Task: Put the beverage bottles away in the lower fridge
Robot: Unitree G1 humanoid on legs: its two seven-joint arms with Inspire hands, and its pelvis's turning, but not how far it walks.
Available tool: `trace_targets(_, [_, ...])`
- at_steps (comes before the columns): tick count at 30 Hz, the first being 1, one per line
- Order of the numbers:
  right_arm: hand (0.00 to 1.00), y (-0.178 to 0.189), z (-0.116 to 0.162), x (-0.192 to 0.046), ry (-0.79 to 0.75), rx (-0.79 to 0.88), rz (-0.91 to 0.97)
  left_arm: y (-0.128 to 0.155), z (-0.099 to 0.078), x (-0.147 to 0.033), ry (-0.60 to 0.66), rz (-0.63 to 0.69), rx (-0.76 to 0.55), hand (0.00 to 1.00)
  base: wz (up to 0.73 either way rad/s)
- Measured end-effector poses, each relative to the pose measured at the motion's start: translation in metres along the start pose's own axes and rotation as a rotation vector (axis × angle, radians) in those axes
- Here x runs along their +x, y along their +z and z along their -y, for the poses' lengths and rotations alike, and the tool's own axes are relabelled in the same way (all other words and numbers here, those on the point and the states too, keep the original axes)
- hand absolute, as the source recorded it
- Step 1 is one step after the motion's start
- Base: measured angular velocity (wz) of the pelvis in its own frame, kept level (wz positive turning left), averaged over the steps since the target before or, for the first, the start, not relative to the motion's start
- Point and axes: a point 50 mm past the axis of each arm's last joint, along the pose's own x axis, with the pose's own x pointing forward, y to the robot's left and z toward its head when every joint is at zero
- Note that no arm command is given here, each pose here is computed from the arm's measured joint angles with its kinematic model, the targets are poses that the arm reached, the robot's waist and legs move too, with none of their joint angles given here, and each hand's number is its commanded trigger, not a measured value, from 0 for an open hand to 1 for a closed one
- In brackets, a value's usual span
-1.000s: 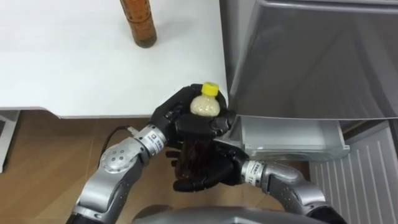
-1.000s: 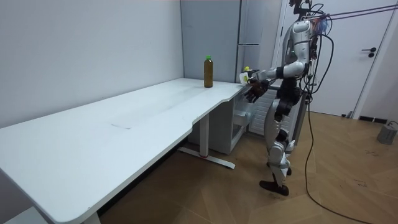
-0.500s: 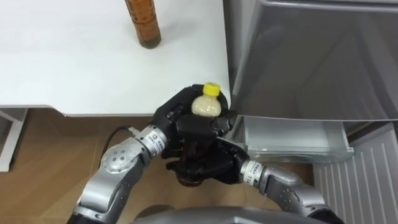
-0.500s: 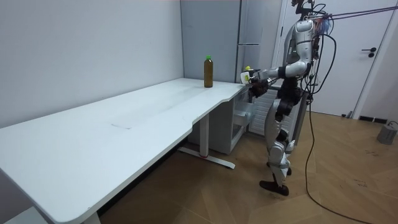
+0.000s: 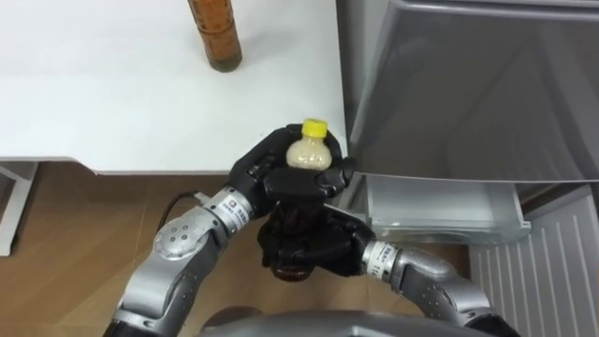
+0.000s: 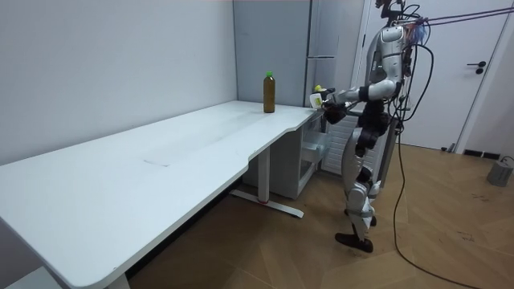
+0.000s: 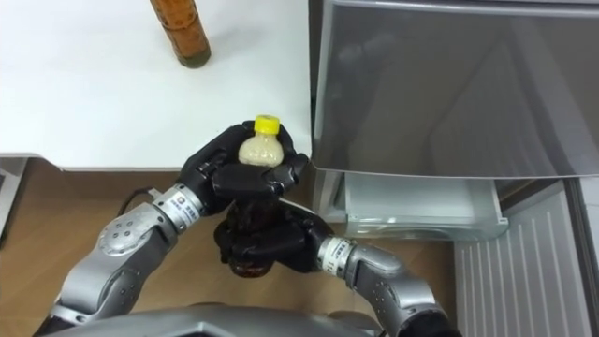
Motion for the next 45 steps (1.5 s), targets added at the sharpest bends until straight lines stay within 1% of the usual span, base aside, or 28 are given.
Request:
trace_targets(7, [1.00,0.000,0.000,0.000,0.005,0.005,0.004,0.002,0.000,0.001,0.004,0.004,0.005,0.00,0.05])
trace_targets(14, [1.00,0.002,0.000,-0.001,0.010,0.045,0.039,0.023,0.000,0.007,-0.005,0.083,0.050,0.00,0.01])
trace_targets(24, [1.00,-0.010,0.006,-0.010,-0.025,0.090,-0.018,0.049,0.005,0.006,-0.013,0.195,0.100,0.00,0.00])
trace_targets(27, [1.00,-0.013,0.006,-0.010,-0.022,0.097,-0.032,0.065,0.013,0.004,-0.029,0.265,0.119,0.00,0.00])
trace_targets(29, [1.00,-0.013,0.005,-0.009,-0.021,0.097,-0.036,0.083,0.022,0.002,-0.070,0.376,0.116,0.00,0.00])
trace_targets(32, [1.00,-0.016,0.004,-0.009,-0.019,0.100,-0.044,0.096,0.030,0.001,-0.115,0.458,0.099,0.00,0.00])
trace_targets(39, [1.00,-0.025,0.006,-0.014,-0.056,0.107,-0.080,0.115,0.037,-0.008,-0.115,0.553,0.131,0.00,-0.03])
trace_targets(42, [1.00,-0.027,0.005,-0.014,-0.056,0.107,-0.084,0.129,0.041,-0.017,-0.117,0.634,0.153,0.00,0.00])
trace_targets(45, [1.00,-0.028,0.005,-0.015,-0.059,0.104,-0.089,0.144,0.039,-0.027,-0.086,0.712,0.183,0.00,0.04])
